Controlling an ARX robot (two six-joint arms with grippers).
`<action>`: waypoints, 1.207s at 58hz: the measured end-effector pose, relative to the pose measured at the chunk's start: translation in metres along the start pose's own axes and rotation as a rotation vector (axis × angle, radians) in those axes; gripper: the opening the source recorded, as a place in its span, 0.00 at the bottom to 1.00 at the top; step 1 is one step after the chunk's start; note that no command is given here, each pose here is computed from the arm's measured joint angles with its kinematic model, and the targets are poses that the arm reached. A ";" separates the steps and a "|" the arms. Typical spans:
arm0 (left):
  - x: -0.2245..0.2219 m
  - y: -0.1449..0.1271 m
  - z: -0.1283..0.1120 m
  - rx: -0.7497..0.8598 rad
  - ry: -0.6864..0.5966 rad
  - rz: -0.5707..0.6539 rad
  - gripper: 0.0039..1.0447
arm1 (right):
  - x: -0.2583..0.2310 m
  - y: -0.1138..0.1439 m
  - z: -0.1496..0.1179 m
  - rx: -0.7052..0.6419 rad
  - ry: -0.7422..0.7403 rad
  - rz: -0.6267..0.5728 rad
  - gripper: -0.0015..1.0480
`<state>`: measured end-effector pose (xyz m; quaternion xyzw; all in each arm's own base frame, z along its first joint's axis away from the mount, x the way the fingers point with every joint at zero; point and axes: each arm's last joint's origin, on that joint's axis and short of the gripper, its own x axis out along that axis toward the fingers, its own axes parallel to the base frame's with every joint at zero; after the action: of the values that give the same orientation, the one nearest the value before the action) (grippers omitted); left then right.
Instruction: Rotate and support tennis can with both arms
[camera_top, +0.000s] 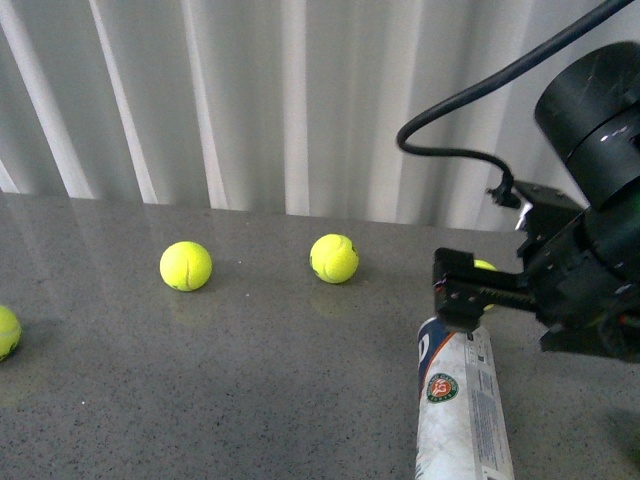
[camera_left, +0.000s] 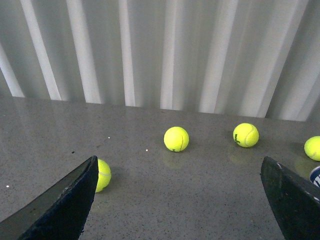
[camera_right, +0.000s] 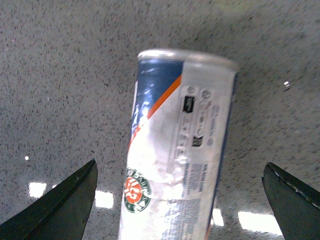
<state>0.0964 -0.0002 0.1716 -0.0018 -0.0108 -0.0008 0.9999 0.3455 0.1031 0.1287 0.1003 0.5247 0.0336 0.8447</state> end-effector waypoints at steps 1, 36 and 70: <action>0.000 0.000 0.000 0.000 0.000 0.000 0.94 | 0.001 0.001 -0.001 0.000 0.003 0.001 0.93; 0.000 0.000 0.000 0.000 0.000 0.000 0.94 | 0.037 -0.002 -0.020 0.074 0.041 0.006 0.93; 0.000 0.000 0.000 0.000 0.000 0.000 0.94 | 0.053 -0.005 -0.029 0.072 0.004 -0.022 0.54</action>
<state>0.0964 -0.0002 0.1716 -0.0018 -0.0108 -0.0008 0.9999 0.3434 0.1103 0.0686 0.1246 0.5285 0.0058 0.8397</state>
